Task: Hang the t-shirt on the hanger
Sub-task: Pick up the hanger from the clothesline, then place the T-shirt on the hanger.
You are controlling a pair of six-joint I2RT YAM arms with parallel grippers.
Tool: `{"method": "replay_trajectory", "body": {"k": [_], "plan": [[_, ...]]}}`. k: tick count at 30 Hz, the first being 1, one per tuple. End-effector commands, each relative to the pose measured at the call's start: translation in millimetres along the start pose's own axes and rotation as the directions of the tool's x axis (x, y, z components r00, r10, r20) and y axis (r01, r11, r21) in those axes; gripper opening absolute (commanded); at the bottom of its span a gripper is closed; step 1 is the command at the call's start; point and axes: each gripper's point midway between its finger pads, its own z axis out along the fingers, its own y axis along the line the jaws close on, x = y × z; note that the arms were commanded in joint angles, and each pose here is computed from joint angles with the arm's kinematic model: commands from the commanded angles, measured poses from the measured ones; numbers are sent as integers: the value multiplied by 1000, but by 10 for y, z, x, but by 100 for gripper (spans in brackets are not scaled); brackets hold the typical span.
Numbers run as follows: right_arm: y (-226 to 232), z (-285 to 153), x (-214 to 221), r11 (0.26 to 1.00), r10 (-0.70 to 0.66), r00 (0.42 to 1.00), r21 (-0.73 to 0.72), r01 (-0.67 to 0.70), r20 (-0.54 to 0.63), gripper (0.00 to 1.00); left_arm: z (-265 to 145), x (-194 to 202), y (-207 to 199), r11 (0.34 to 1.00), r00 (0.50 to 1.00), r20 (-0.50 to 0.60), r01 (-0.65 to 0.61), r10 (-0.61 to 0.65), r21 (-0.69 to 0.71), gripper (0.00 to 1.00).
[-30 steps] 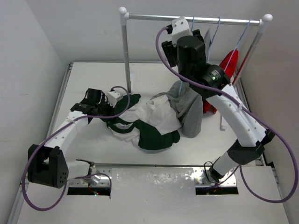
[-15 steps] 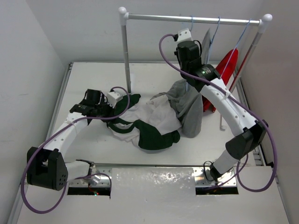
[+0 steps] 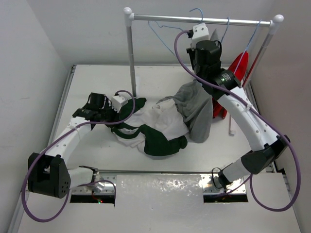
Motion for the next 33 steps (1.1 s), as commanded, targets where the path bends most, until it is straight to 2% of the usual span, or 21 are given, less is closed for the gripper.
{"method": "replay_trajectory", "body": {"k": [1,4,9,10,12,13,15,16,18,21,25,30,33], "plan": [[-243,-243,-502,996,89,984,15,-92,156,0,-46,-120,5,1000,998,53,-23,23,-3,0],[-302,-314,-551,998,52,982,18,-56,182,0,-47,-124,10,1000,998,52,-24,25,-7,0],[-134,-501,-501,992,-4,979,-120,29,204,0,-76,-178,31,999,998,62,-32,33,-17,0],[-7,-501,-299,985,-34,986,-160,61,166,0,-100,-216,90,998,997,64,-32,35,-48,0],[143,-733,-241,968,-23,979,-242,73,203,0,-145,-342,206,994,995,95,-20,31,-107,0],[306,-726,51,956,-52,985,-278,97,165,0,-164,-372,268,990,995,98,-12,26,-140,0],[476,-966,111,925,-38,978,-363,112,205,0,-211,-524,333,986,991,134,-1,23,-167,0],[588,-997,263,910,-57,981,-393,128,188,0,-231,-571,357,984,990,143,4,22,-177,0],[720,-1129,302,886,-71,979,-439,150,190,0,-255,-693,414,981,987,160,17,15,-192,0],[794,-1163,398,875,-86,986,-462,145,145,0,-246,-827,495,977,984,179,44,-6,-210,0],[1052,-1188,799,819,-178,981,-543,188,70,0,-179,-926,612,967,981,187,94,-50,-235,0],[994,-1198,1127,851,-177,984,-500,158,9,0,-69,-1039,739,955,973,208,151,-98,-255,0],[1098,-1289,1315,818,-166,986,-557,143,10,0,-15,-1055,807,949,975,190,167,-117,-269,0]]}}
